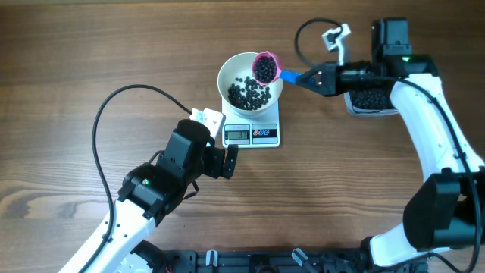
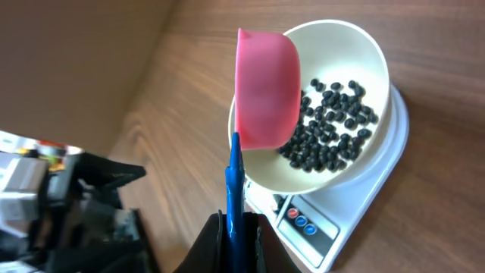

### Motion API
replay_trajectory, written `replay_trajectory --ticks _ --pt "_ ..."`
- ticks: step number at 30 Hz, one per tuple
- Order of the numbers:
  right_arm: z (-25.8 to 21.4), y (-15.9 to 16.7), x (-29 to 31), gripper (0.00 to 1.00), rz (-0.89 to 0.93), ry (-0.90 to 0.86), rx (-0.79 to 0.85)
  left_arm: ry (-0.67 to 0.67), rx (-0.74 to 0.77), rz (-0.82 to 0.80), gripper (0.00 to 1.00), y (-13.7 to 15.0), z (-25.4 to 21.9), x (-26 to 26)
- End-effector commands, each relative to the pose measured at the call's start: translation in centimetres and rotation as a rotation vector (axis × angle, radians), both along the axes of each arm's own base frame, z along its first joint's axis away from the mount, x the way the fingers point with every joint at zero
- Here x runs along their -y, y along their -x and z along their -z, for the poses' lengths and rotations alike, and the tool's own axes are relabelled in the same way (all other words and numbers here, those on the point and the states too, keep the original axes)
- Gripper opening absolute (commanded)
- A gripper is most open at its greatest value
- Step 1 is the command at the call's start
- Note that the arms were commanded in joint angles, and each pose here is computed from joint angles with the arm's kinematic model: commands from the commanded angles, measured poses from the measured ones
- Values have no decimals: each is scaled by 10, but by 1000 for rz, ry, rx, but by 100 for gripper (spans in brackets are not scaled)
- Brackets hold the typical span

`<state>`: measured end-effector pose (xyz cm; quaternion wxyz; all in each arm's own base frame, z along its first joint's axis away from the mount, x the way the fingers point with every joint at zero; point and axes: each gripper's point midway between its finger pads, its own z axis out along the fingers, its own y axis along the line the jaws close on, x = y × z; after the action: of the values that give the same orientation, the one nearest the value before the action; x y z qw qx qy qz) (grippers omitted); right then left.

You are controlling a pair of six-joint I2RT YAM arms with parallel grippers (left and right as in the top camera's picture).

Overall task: Scoop item into bowl and weigh 150g on scale
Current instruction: 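Tilt the scoop over the bowl with the right gripper to pour beans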

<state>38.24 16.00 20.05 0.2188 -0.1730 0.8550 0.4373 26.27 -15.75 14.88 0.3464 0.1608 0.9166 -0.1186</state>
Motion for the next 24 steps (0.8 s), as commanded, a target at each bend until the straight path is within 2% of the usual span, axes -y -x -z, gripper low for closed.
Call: replay_trajectory --ticks 1,6,13,16,24 --pt "10 -7 -6 4 -10 159 105 -22 8 1 100 -1 1 -3" --pt "21 -6 -19 4 -80 286 206 -22 8 1 100 -1 1 -3" --pt "17 -8 -36 4 -116 314 286 -22 8 1 100 -1 1 -3" --pt "16 -12 -28 4 -100 407 337 -22 8 1 100 -1 1 -3" --pt "4 -10 -25 4 -162 447 449 -22 8 1 100 -1 1 -3"
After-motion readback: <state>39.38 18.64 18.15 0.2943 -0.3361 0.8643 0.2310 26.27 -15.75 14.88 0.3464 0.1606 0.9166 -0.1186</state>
